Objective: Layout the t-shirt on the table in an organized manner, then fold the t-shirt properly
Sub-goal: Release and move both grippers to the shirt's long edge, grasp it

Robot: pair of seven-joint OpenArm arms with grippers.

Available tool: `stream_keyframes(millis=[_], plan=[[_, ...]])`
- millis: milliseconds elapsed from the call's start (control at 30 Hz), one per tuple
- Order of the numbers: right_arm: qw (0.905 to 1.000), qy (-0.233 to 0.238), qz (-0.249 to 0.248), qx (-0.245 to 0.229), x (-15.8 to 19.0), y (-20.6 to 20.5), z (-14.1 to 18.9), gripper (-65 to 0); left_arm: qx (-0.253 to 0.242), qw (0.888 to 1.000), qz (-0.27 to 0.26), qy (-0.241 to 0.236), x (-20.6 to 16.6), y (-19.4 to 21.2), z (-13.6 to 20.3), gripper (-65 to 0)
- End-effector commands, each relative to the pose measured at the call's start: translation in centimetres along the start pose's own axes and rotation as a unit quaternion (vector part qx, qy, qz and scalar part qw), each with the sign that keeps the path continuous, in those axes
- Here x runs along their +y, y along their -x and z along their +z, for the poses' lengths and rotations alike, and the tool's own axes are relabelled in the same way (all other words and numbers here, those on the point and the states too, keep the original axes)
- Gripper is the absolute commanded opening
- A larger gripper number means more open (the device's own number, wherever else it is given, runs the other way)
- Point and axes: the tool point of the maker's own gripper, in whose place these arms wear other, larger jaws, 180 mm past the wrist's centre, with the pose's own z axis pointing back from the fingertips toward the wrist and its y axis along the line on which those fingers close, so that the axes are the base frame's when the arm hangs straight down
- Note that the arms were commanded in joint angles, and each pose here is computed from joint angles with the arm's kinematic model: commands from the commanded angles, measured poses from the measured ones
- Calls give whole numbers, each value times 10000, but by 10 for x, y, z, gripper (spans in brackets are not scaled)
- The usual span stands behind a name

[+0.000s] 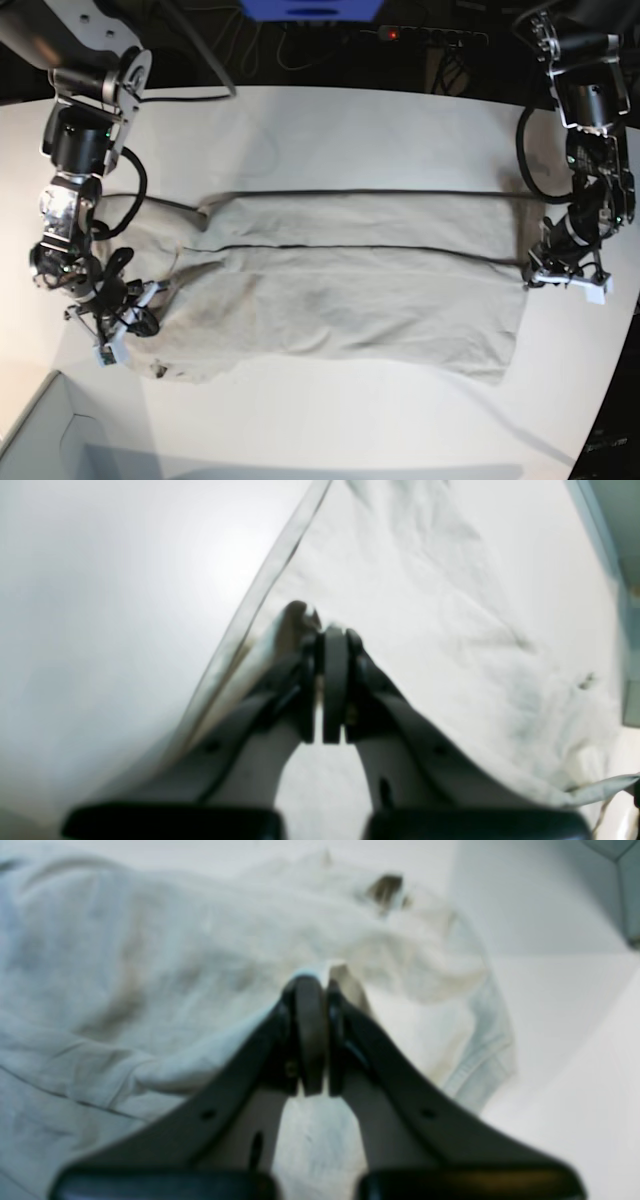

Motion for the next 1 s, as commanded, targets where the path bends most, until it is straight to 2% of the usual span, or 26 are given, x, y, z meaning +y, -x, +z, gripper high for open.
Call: stream_keyframes(millis=[0,67,133,333,433,567,733,967], plan=[[9993,123,54,-362,-13,-27,4,-650,-272,9995,-83,127,-11,-21,1,-650],[9993,138,63,-349,-15,-27,5,-650,-270,9995,-111,117,-12,-21,0,-648],[9993,136,74,-335,-15,-26,5,-616,-298,9994,-130,133,-14,-24,0,-608],[9992,261,154,-252,-29,-22,11,-408,-281,9994,-138,163,-16,-24,1,-309],[9986,417,173,-290,-43,-24,19,-337,-287,9994,-130,167,-16,-25,1,-219],[9967,733,41,-335,-62,-11,39,-329,-277,9994,-185,133,-10,-15,9,-180],[9951,968,-82,-196,-71,20,60,-328,-235,9990,-356,157,-8,5,24,-180],[9936,1063,-272,272,-71,76,78,-328,-69,9997,54,-206,31,44,41,-179]])
